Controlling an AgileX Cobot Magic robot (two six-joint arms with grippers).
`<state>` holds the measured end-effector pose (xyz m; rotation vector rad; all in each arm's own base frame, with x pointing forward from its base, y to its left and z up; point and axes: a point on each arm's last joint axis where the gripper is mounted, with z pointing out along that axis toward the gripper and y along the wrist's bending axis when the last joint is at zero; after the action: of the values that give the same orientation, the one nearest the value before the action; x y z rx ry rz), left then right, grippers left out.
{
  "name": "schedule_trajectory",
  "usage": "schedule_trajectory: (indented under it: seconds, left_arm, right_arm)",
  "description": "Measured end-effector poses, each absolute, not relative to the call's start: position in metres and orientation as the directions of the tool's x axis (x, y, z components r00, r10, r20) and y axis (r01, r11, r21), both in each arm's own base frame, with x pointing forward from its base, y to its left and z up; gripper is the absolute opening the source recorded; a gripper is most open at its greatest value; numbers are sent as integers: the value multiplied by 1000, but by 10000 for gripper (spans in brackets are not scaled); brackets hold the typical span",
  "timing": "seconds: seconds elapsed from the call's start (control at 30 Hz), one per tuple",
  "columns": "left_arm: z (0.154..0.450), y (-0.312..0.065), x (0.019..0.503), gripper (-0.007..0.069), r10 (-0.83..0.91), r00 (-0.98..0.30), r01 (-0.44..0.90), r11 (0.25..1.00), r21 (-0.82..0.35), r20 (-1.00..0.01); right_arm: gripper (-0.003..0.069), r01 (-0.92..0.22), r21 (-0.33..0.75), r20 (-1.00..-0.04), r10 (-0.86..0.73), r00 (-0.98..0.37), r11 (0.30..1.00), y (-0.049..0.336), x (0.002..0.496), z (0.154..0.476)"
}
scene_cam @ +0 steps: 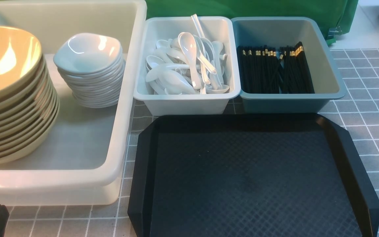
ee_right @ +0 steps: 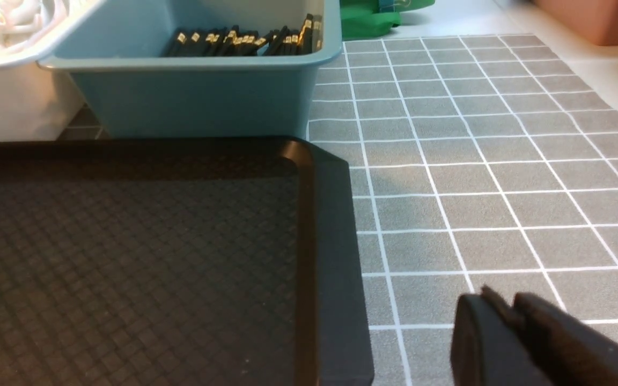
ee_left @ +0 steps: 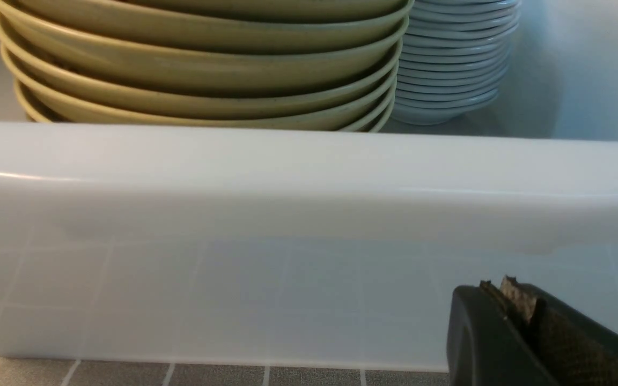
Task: On grey table put chopsticks spoon bowls plates into blue grey white boxes.
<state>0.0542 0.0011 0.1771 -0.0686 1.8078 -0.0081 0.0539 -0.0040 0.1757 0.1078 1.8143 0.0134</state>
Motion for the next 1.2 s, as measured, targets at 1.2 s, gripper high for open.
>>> schedule_trajectory:
  seconds: [1.2]
  left_arm:
    - [177,1,54,-11,-50,-235,-42,998,-41,-971]
  right_arm:
    - [147,67,67,-967,81,-240,996,-4,54,176]
